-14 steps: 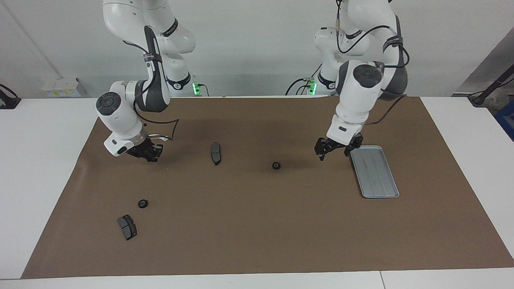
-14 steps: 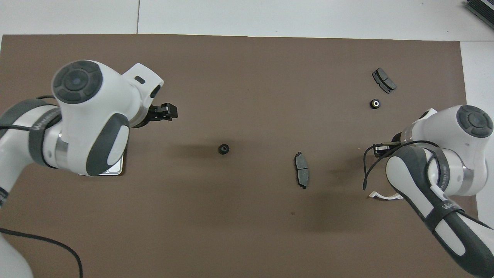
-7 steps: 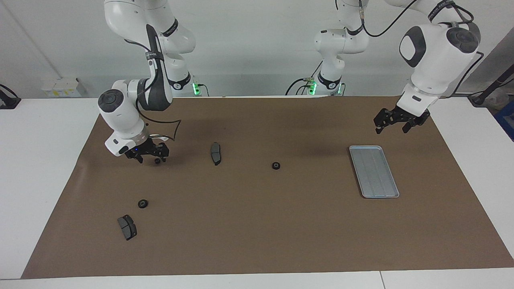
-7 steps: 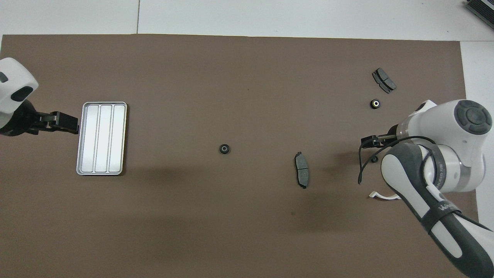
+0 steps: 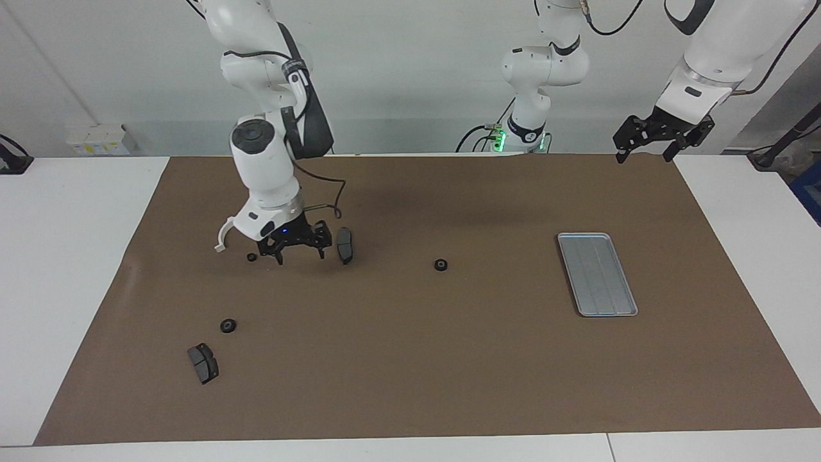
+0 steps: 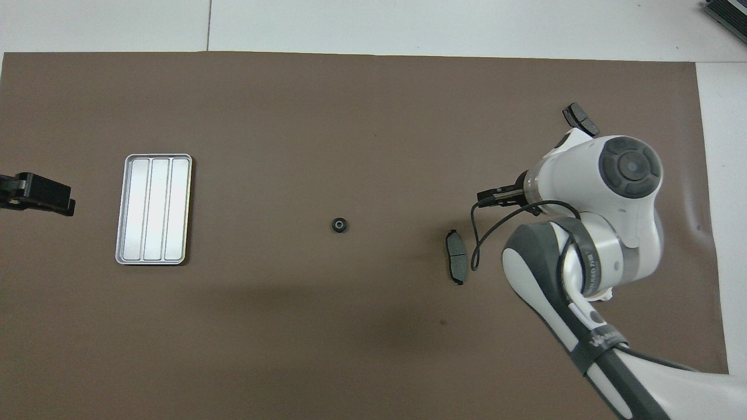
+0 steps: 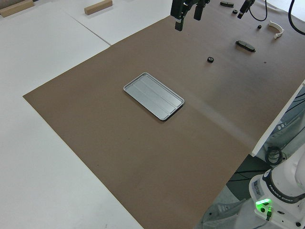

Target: Place bearing gear from tray to pile

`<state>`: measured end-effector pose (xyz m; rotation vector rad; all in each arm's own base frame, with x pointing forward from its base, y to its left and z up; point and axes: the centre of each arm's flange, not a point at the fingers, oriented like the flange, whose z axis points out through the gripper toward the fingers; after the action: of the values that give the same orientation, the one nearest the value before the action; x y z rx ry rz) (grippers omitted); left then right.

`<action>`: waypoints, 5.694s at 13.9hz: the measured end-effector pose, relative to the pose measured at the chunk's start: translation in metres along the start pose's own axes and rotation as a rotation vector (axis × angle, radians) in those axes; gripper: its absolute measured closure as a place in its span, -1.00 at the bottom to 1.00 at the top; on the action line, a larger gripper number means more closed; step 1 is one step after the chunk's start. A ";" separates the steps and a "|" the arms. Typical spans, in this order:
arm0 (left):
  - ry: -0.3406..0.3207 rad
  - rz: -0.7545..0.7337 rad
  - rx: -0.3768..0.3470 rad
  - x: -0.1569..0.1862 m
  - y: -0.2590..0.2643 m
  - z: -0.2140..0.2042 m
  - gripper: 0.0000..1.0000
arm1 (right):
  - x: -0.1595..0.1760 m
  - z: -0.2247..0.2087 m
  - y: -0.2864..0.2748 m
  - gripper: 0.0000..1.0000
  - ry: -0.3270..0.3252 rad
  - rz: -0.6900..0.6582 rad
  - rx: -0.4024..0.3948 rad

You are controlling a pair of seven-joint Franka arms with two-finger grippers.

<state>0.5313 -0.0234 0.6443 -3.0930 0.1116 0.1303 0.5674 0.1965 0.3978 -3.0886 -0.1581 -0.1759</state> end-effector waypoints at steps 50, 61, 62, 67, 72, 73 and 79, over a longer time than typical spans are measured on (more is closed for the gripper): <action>0.100 0.017 -0.001 -0.009 -0.005 0.037 -1.00 | 0.042 0.072 0.078 0.32 0.057 0.101 -0.085; 0.098 -0.040 -0.074 -0.010 -0.017 0.040 -1.00 | 0.048 0.075 0.126 -0.87 0.077 0.136 -0.076; 0.094 -0.063 -0.082 -0.011 -0.016 0.041 -1.00 | 0.049 0.065 0.126 -1.00 0.084 0.136 -0.076; 0.075 -0.108 -0.098 -0.018 -0.013 0.048 -1.00 | 0.037 -0.050 0.124 -1.00 0.035 0.168 -0.079; 0.068 -0.107 -0.099 -0.021 -0.012 0.052 -1.00 | 0.011 -0.162 0.150 -1.00 0.009 0.231 -0.086; 0.068 -0.107 -0.099 -0.021 -0.012 0.052 -1.00 | 0.006 -0.183 0.157 -1.00 -0.007 0.243 -0.089; 0.071 -0.104 -0.098 -0.022 -0.010 0.050 -1.00 | -0.008 -0.232 0.159 -1.00 -0.108 0.256 -0.075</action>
<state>0.5063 -0.0092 0.5963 -3.1937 -0.0547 0.0226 0.5502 0.0264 0.6207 -3.1543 0.2455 -0.0059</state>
